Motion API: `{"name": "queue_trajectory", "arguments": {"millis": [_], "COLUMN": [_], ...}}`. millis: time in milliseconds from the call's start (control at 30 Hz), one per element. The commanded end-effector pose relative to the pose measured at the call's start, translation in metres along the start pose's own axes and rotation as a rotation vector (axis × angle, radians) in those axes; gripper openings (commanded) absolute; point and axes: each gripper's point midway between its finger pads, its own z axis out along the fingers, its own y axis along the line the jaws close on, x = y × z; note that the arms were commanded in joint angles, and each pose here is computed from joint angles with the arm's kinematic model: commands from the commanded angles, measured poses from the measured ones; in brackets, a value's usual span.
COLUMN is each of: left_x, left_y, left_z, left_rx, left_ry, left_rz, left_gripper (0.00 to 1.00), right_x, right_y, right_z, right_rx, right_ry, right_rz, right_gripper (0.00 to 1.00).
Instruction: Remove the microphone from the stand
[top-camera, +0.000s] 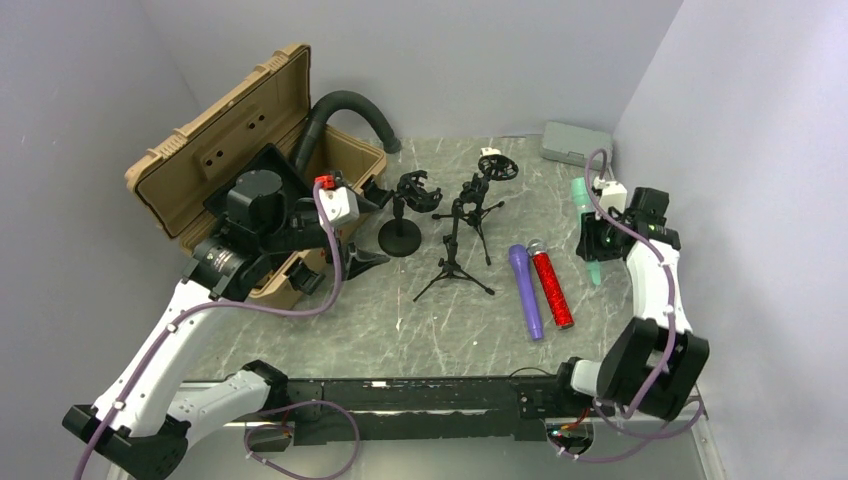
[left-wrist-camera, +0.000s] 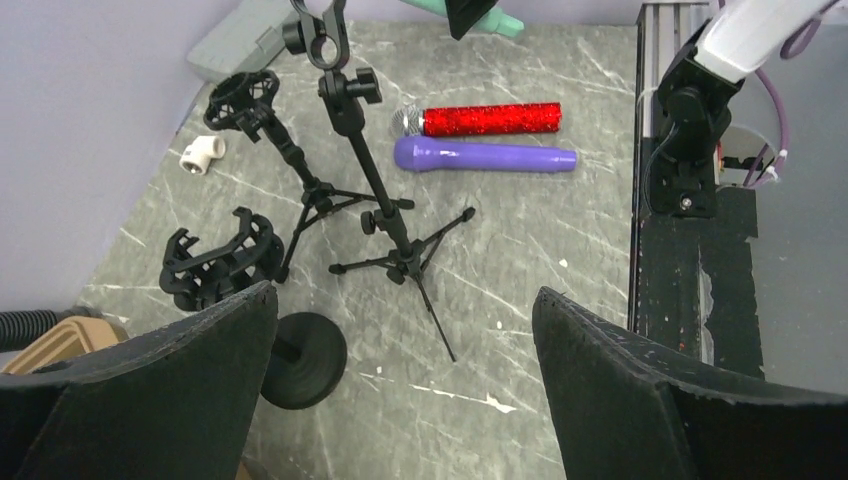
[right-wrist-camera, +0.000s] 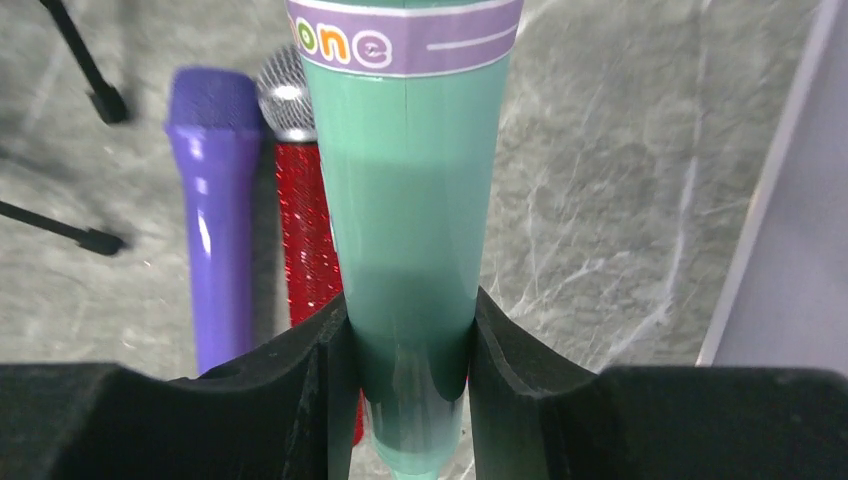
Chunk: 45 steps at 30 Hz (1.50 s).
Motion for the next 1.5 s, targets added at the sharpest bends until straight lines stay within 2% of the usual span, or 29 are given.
{"name": "queue_trajectory", "arguments": {"millis": [0,400,767,900,1467], "left_x": [0.001,0.005,0.005,0.003,0.001], "left_y": [-0.001,-0.002,-0.004,-0.004,-0.005], "left_z": [-0.005,-0.002,-0.003,-0.004,-0.009], "left_rx": [-0.009,0.005,0.008,0.010,0.002], "left_ry": [-0.001,0.005,0.005,0.005,0.014], "left_rz": [0.046,0.033,0.044,0.048,0.074], "left_gripper": [0.99,0.99,0.99,0.99,0.99], "right_x": [0.036,0.107,0.135,0.141,0.163], "right_y": [-0.009,-0.009,-0.012,-0.011,-0.006], "right_z": [0.018,0.058,0.057,0.054,0.049], "right_rx": [-0.036,-0.087,-0.067,-0.070,-0.084], "right_ry": [0.129,0.360,0.464,0.489,0.574], "right_rz": [-0.077,-0.014,0.004,0.010,0.023], "right_gripper": [0.00,0.00,0.01,0.05,0.34]}}
